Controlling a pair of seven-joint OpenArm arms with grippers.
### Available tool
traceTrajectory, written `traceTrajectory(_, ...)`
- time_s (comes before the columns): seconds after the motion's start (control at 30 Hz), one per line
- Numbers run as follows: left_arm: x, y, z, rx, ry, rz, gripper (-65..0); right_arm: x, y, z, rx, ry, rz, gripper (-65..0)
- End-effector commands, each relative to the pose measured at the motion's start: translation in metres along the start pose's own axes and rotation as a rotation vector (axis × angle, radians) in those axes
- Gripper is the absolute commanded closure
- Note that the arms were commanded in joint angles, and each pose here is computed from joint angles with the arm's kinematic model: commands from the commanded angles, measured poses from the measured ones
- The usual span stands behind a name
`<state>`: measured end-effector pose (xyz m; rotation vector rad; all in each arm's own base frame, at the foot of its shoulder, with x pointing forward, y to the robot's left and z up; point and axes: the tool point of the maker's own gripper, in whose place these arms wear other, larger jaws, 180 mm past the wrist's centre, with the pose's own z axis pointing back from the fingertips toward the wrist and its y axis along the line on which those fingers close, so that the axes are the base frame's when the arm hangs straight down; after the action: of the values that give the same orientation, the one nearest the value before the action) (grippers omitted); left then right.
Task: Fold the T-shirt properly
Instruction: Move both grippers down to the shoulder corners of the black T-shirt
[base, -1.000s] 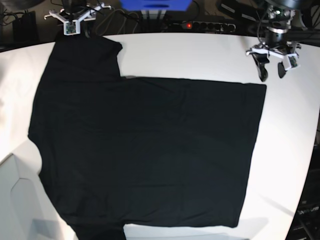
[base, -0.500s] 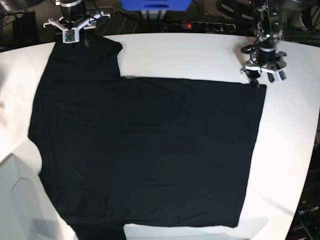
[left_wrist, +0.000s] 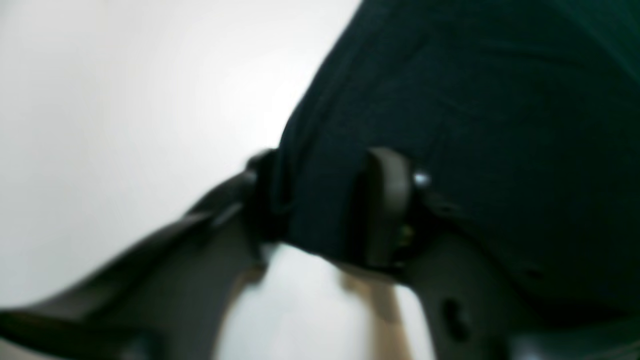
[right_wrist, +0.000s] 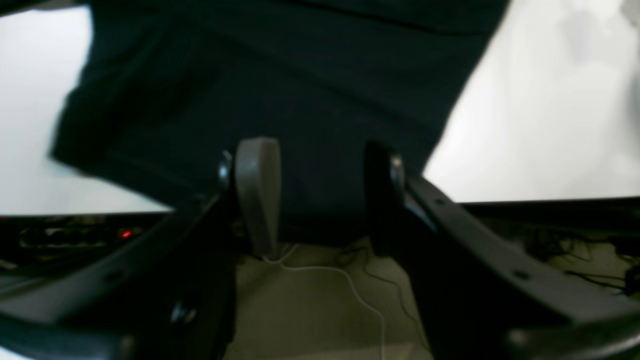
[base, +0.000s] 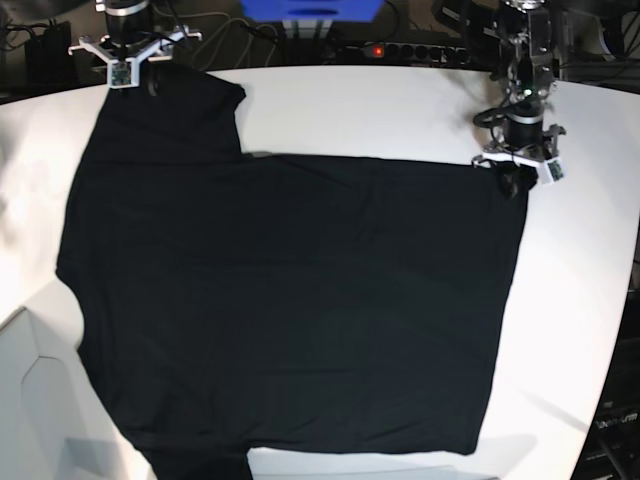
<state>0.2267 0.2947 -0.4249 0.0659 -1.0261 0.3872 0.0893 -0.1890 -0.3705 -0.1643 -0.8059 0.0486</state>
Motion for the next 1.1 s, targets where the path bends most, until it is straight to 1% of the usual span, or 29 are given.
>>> traceTrajectory(0.0,-0.008,0.000,0.001,-0.005,0.043,0.003,-18.2,0.005,-0.005,0.004,-0.010,-0.022,0.010,-28.4)
traceTrajectory(0.13,-0.008,0.000,0.001,-0.004,0.042,0.004,0.0,0.006,-0.019,0.003,-0.047,-0.026,0.021,-28.9)
traceTrajectory(0.33,-0.005,-0.001,0.005,-0.009,0.035,0.000,0.0,0.016,-0.036,-0.007,-0.099,-0.058,0.017,-37.3)
traceTrajectory(0.4,-0.009,0.002,0.008,-0.004,0.046,-0.003,0.0,0.021,-0.037,-0.010,-0.101,-0.074,0.016,-38.5)
traceTrajectory(0.5,-0.011,0.003,0.009,-0.003,0.050,-0.004,0.0,0.031,-0.038,-0.017,-0.106,-0.102,0.011,-38.5)
traceTrajectory(0.63,-0.012,0.003,0.010,-0.003,0.052,-0.004,0.0,0.029,-0.046,-0.035,-0.133,-0.051,-0.009,-39.0)
traceTrajectory(0.7,-0.015,0.005,0.012,0.000,0.060,-0.006,0.0,0.031,-0.045,-0.043,-0.117,-0.032,-0.008,-39.0)
traceTrajectory(0.77,-0.016,0.005,0.013,0.001,0.061,-0.008,0.0,0.034,-0.049,-0.048,-0.105,-0.023,0.001,-39.0)
traceTrajectory(0.87,-0.016,0.005,0.013,0.001,0.061,-0.008,0.0,0.039,-0.056,-0.055,-0.112,-0.013,-0.020,-39.0)
traceTrajectory(1.07,-0.016,0.005,0.013,0.001,0.061,-0.008,0.0,0.037,-0.071,-0.062,-0.114,0.061,-0.025,-39.0)
